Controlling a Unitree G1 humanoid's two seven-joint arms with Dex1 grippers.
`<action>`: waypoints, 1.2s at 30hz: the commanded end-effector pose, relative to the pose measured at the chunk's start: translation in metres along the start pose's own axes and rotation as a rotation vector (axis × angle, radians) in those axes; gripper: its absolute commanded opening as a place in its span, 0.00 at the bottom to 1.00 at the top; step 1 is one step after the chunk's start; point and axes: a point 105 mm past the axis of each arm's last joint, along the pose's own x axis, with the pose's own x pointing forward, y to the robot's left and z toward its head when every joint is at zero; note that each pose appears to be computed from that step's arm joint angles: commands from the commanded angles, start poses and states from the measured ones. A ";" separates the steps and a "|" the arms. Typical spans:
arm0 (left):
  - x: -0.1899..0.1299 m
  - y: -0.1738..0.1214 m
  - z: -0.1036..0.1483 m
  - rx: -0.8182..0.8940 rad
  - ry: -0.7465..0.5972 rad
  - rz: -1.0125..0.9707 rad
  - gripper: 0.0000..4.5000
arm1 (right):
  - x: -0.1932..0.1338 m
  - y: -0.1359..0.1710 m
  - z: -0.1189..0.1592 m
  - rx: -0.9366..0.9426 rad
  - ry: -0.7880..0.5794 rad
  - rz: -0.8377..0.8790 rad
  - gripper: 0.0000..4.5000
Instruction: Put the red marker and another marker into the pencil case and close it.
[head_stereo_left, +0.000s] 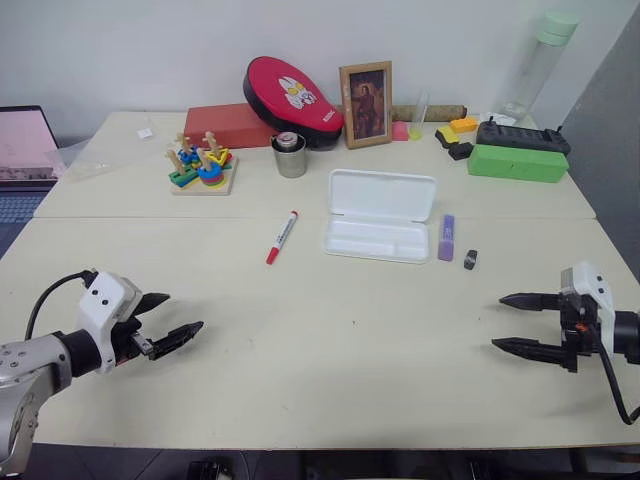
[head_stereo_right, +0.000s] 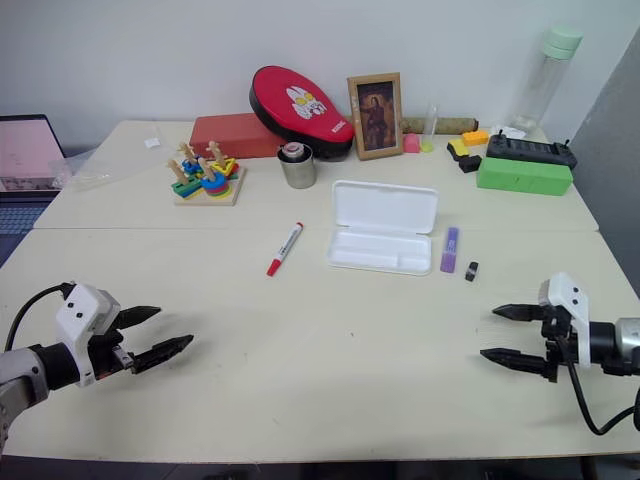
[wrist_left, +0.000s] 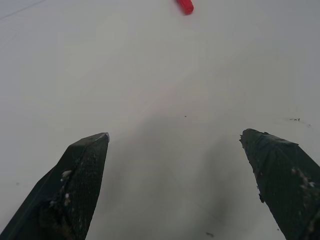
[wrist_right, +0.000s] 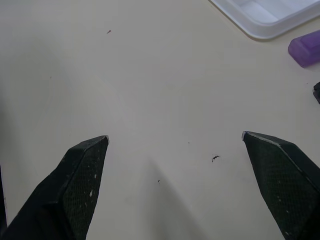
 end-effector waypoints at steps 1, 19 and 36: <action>-0.010 0.006 0.013 0.022 -0.049 0.033 1.00 | 0.001 -0.001 0.006 -0.017 -0.019 0.007 1.00; -0.011 0.002 0.005 0.004 -0.022 0.020 1.00 | 0.004 -0.005 0.006 -0.017 -0.016 0.021 1.00; 0.009 -0.007 0.040 0.025 -0.198 0.001 1.00 | 0.032 -0.007 0.029 -0.096 -0.076 0.073 1.00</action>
